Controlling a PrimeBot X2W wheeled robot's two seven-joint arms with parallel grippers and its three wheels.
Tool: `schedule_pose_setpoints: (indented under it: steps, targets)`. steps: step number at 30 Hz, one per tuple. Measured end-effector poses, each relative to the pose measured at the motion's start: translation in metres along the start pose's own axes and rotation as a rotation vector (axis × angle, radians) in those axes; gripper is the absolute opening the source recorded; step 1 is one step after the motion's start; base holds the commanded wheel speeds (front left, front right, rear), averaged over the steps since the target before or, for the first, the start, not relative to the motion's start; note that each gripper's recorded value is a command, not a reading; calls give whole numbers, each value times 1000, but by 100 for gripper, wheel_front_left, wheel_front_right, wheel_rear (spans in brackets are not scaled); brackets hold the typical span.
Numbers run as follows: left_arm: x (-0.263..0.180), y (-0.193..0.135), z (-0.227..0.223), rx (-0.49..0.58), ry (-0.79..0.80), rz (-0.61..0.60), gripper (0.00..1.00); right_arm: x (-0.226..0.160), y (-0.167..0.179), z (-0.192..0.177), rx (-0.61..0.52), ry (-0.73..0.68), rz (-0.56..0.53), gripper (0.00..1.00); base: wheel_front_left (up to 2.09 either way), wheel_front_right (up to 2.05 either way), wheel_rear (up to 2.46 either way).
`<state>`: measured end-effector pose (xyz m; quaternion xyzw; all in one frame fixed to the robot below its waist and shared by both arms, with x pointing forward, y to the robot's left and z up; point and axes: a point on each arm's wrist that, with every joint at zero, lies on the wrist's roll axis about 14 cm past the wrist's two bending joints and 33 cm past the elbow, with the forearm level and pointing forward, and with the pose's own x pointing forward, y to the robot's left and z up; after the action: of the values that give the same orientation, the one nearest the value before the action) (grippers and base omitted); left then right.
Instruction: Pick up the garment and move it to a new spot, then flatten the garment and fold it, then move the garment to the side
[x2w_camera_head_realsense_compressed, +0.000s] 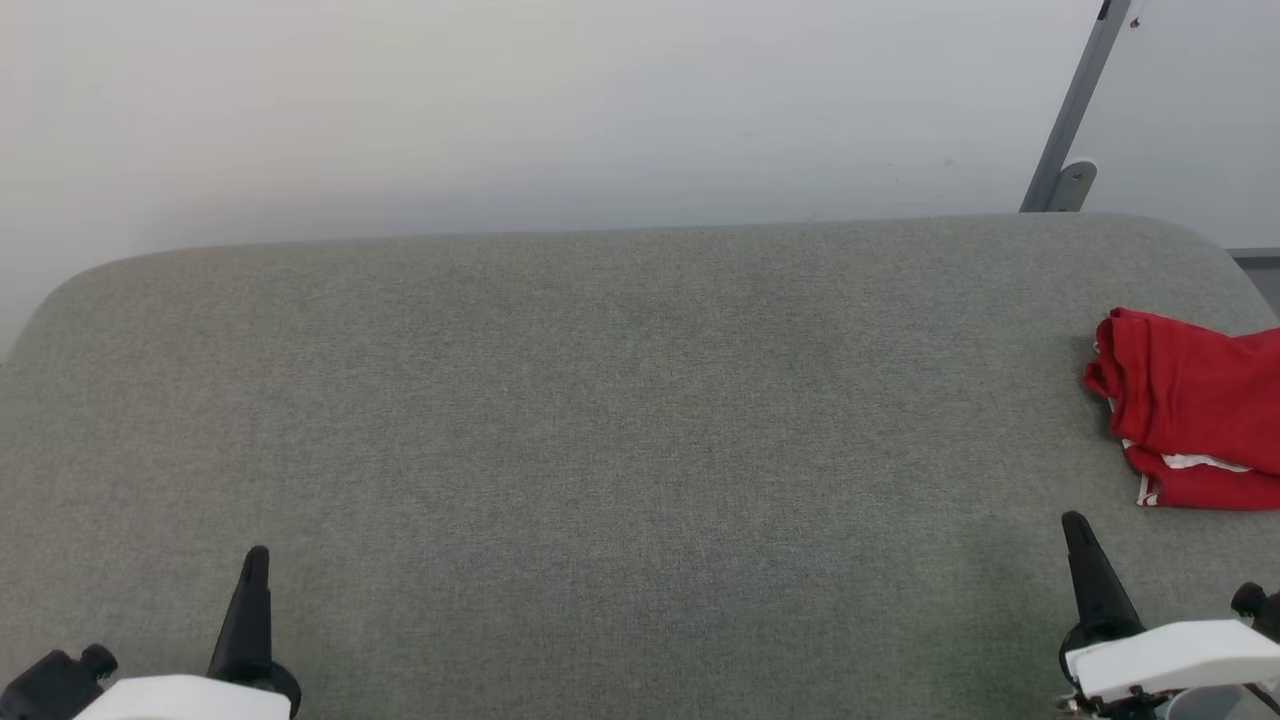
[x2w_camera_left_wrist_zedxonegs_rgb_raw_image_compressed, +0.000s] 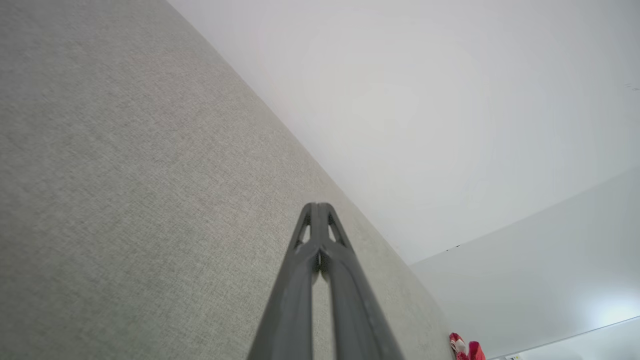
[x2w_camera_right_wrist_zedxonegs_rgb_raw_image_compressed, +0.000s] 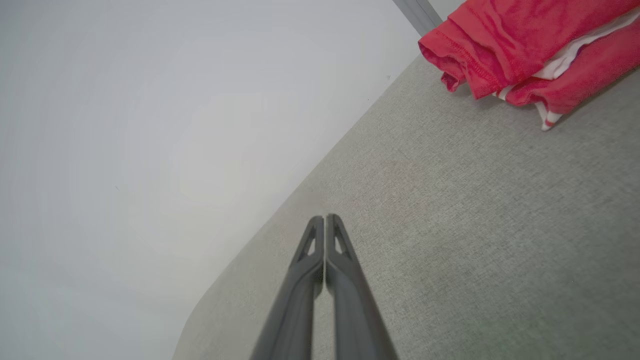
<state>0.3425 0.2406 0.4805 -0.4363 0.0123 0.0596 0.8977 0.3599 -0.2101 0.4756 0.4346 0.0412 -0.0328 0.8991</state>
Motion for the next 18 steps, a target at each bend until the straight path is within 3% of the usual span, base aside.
schedule_pose_setpoints:
  steps: [18]
  targets:
    - [12, -12, -5, -199, 13, -16, 0, 7, 8, 3, 194, -7, 17, 0, 0, 0, 0]
